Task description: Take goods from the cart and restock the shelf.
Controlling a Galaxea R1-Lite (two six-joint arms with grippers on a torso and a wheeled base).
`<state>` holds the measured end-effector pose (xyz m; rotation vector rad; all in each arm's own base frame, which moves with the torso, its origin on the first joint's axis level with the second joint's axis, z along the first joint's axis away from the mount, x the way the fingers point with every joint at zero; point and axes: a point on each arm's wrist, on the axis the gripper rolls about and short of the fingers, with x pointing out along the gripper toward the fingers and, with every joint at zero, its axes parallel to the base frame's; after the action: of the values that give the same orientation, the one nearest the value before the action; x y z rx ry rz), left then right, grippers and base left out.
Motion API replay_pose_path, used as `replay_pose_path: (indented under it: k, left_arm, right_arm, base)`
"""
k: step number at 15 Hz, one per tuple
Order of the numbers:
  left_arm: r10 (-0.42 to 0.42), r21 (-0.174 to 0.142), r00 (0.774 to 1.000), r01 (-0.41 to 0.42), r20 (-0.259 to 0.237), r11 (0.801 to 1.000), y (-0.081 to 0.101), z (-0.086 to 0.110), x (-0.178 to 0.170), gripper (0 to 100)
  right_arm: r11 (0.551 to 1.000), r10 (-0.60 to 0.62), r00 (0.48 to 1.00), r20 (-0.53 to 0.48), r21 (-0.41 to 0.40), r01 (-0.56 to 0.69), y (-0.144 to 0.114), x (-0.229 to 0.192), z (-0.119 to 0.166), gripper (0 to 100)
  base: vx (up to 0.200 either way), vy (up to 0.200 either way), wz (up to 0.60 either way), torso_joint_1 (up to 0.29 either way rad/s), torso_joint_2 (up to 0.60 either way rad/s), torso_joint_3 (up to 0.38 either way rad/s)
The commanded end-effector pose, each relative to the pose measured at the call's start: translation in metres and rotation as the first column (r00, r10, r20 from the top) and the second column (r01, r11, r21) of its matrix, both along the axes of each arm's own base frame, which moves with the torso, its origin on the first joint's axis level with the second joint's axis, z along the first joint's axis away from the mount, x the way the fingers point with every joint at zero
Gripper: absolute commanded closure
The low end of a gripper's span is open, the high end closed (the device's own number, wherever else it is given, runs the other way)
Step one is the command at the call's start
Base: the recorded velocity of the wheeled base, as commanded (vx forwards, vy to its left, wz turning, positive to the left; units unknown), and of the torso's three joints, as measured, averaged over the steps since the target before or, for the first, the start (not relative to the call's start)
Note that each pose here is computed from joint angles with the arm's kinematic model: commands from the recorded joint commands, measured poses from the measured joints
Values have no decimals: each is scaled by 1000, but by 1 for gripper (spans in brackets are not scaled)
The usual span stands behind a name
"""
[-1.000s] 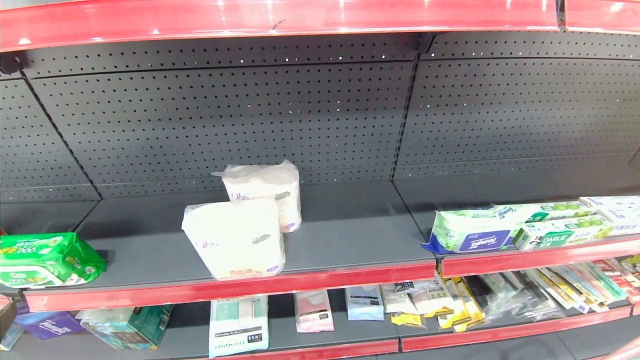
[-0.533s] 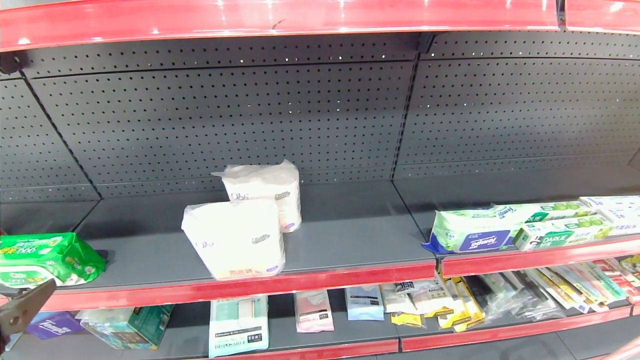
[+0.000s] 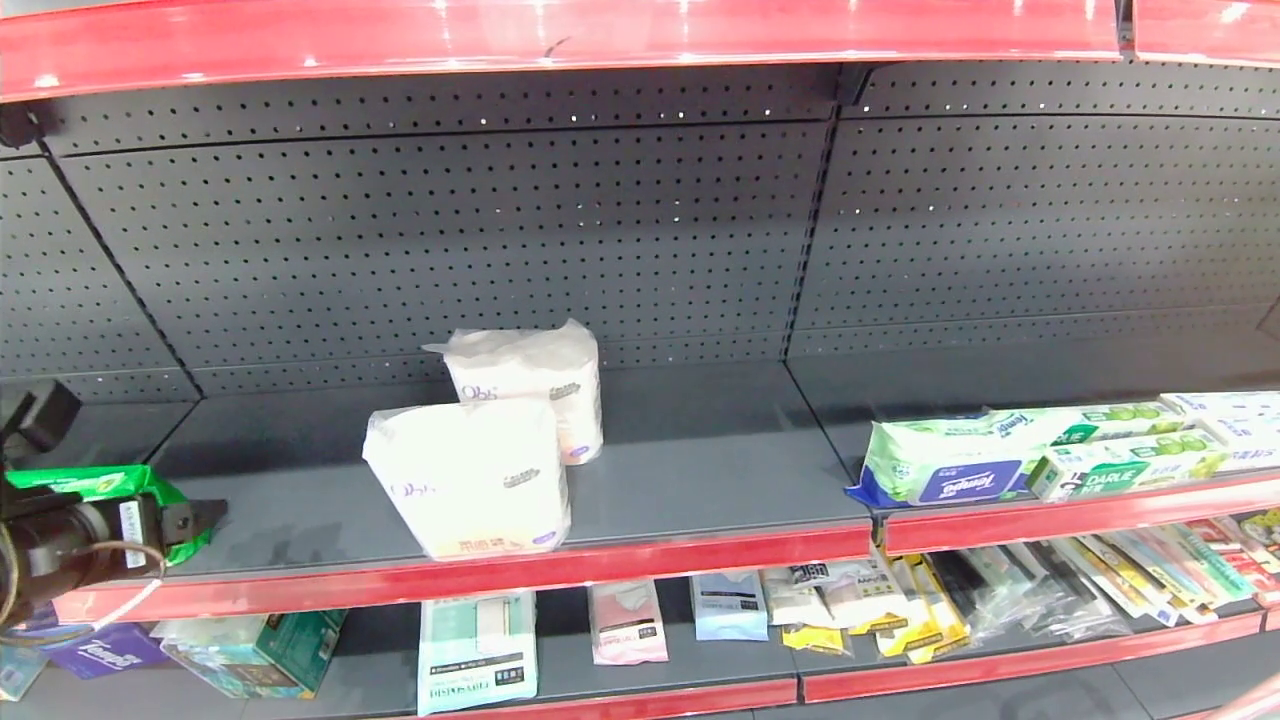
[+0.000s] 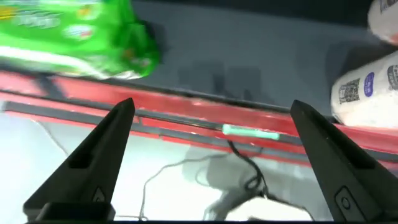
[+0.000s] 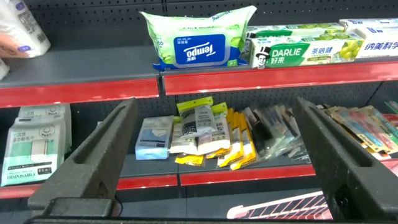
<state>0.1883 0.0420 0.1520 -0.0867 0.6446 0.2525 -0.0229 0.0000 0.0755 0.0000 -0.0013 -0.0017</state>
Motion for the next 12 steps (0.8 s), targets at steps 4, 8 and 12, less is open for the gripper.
replay_pose_path:
  k: [4,8,12]
  left_arm:
    - [-87,-38,988,83,-126,996,11,-27,52,0]
    - [-149,-36,978,145,-145,989,10,-46,78,0]
    - [-207,-31,970,204,-126,978,-4,-57,93,0]
  right_arm:
    - [1000,0,1000,-1,0,0,0,0,0,0]
    - [1000,0,1000,-1,0,0,0,0,0,0]
    - [1000,0,1000,-1,0,0,0,0,0,0]
  base:
    - [0,0,0,0,0,0]
    - [0,0,0,0,0,0]
    - [0,0,0,0,0,0]
